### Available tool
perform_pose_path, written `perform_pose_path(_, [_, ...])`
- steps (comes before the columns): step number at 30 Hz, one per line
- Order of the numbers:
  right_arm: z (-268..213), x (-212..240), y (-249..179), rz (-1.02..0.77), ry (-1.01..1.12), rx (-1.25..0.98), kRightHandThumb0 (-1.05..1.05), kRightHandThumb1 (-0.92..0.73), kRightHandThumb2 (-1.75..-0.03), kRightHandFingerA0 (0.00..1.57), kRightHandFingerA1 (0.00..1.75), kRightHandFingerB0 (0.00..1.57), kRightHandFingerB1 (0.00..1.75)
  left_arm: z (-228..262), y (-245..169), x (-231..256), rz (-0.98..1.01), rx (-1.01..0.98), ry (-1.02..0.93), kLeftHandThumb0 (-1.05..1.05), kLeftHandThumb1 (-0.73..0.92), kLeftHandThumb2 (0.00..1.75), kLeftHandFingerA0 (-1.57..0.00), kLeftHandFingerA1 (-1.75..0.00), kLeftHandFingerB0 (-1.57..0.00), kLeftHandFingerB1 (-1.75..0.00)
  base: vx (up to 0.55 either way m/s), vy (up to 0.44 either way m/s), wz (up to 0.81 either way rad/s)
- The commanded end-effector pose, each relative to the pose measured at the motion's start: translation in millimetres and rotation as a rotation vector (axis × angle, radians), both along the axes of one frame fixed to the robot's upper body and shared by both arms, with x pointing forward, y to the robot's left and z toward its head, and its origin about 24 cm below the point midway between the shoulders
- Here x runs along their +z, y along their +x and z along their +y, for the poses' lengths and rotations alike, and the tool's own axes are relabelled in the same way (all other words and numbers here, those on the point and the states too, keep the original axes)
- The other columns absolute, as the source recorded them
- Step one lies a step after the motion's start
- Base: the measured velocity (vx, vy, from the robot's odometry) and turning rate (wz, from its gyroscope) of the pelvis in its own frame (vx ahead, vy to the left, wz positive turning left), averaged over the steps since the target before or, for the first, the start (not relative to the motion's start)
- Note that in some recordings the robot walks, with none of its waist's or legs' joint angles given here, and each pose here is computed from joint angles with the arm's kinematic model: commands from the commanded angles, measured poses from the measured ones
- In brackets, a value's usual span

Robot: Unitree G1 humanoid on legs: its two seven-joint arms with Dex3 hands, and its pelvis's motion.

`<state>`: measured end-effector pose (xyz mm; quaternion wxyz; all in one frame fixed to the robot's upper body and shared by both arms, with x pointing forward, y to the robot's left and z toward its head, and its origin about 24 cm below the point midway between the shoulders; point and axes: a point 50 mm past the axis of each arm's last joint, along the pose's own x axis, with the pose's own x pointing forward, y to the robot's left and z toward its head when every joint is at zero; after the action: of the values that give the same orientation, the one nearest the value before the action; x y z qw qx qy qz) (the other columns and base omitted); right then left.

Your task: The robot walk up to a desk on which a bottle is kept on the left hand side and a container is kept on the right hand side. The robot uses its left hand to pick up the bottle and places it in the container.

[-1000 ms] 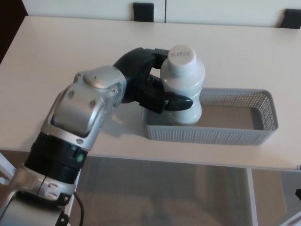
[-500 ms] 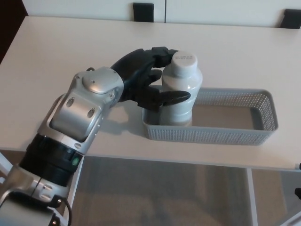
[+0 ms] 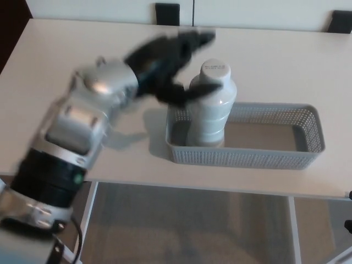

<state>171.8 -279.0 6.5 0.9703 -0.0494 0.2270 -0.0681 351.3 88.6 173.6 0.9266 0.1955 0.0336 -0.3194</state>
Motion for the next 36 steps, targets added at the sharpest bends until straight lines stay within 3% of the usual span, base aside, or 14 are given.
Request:
perform_pose_path(1, [-4, 1, -3, 0.017, -0.031, 0.014, -0.19, -0.72, -0.60, 0.47, 0.48, 0.49, 0.48, 27, -35, 123, -0.403, -0.032, -0.207, -0.85, 0.49, 0.82, 0.00, 0.00, 0.00, 0.00, 0.00, 0.000, 0.00])
perform_pose_path(2, [-4, 1, -4, 0.019, -0.031, 0.015, -0.19, -0.72, -0.60, 0.47, 0.48, 0.49, 0.48, 31, -42, 133, -0.440, -0.032, -0.227, -0.85, 0.49, 0.82, 0.00, 0.00, 0.00, 0.00, 0.00, 0.000, 0.00])
perform_pose_path(3, [-4, -2, -6, 0.029, -0.032, 0.016, -0.19, -0.73, -0.61, 0.47, 0.47, 0.47, 0.47, 41, -57, 149, -0.520, -0.017, -0.261, -0.89, 0.60, 0.59, 0.00, 0.00, 0.00, 0.00, 0.00, 0.000, 0.00])
perform_pose_path(5, [-4, -8, -12, 0.053, -0.025, 0.005, -0.19, -0.72, -0.61, 0.50, 0.49, 0.48, 0.48, 71, -94, 179, -0.696, 0.019, -0.309, -0.92, 0.60, 0.59, 0.00, 0.00, 0.00, 0.00, 0.00, 0.000, 0.00])
perform_pose_path(10, [-6, -14, -24, 0.088, -0.023, -0.011, -0.19, -0.71, -0.60, 0.49, 0.49, 0.48, 0.47, 122, -138, 184, -0.848, 0.171, -0.311, -0.89, 0.56, 0.57, 0.00, 0.00, 0.00, -0.05, 0.00, 0.000, 0.00])
perform_pose_path(11, [-7, -14, -26, 0.095, -0.025, -0.012, -0.19, -0.71, -0.60, 0.51, 0.50, 0.48, 0.47, 141, -149, 178, -0.871, 0.243, -0.303, -0.85, 0.47, 0.88, 0.00, 0.00, 0.00, -0.04, 0.00, 0.000, 0.00])
perform_pose_path(16, [-10, -16, -31, 0.114, -0.033, -0.013, -0.16, -0.73, -0.61, 0.47, 0.48, 0.48, 0.48, 198, -182, 150, -0.868, 0.459, -0.245, -0.87, 0.51, 0.86, 0.00, -0.02, 0.00, 0.00, 0.00, 0.000, 0.00])
perform_pose_path(21, [-15, -22, -41, 0.155, -0.054, -0.013, -0.19, -0.73, -0.61, 0.45, 0.47, 0.45, 0.46, 298, -241, 47, -0.524, 0.929, -0.260, -0.79, 0.49, 0.80, 0.00, 0.00, 0.00, -0.02, 0.00, 0.000, 0.00])
perform_pose_path(22, [-16, -22, -41, 0.158, -0.059, -0.020, -0.20, -0.72, -0.61, 0.44, 0.46, 0.43, 0.45, 314, -254, 24, -0.464, 1.058, -0.255, -0.67, 0.43, 0.83, 0.00, -0.17, 0.00, -0.18, 0.00, 0.000, 0.00])
perform_pose_path(25, [-20, -21, -41, 0.158, -0.084, -0.038, -0.20, -0.73, -0.61, 0.42, 0.45, 0.41, 0.43, 343, -286, -32, -0.309, 1.339, -0.222, -0.67, 0.44, 0.83, -0.03, -0.25, -0.03, -0.18, 0.00, 0.000, 0.02])
perform_pose_path(31, [-26, -23, -43, 0.162, -0.090, -0.053, -0.24, -0.72, -0.61, 0.42, 0.46, 0.37, 0.42, 359, -314, -111, 0.010, 1.519, -0.146, -0.70, 0.47, 0.85, 0.00, -0.25, 0.00, -0.19, 0.00, 0.000, 0.00])
perform_pose_path(32, [-27, -23, -44, 0.163, -0.089, -0.055, -0.24, -0.71, -0.61, 0.41, 0.46, 0.37, 0.42, 356, -328, -139, 0.143, 1.544, -0.126, -0.75, 0.55, 0.89, 0.00, -0.17, 0.00, -0.16, 0.00, 0.000, 0.00])
perform_pose_path(35, [-27, -22, -44, 0.153, -0.074, -0.068, -0.22, -0.71, -0.61, 0.42, 0.47, 0.39, 0.43, 345, -358, -193, 0.421, 1.641, -0.100, -0.77, 0.63, 0.99, -0.01, -0.22, -0.06, -0.25, 0.00, 0.000, 0.02])
perform_pose_path(36, [-27, -20, -43, 0.145, -0.068, -0.079, -0.23, -0.71, -0.60, 0.43, 0.47, 0.38, 0.43, 338, -367, -209, 0.505, 1.675, -0.118, -0.86, 0.71, 1.03, 0.00, -0.13, -0.09, -0.17, 0.00, 0.000, 0.07])
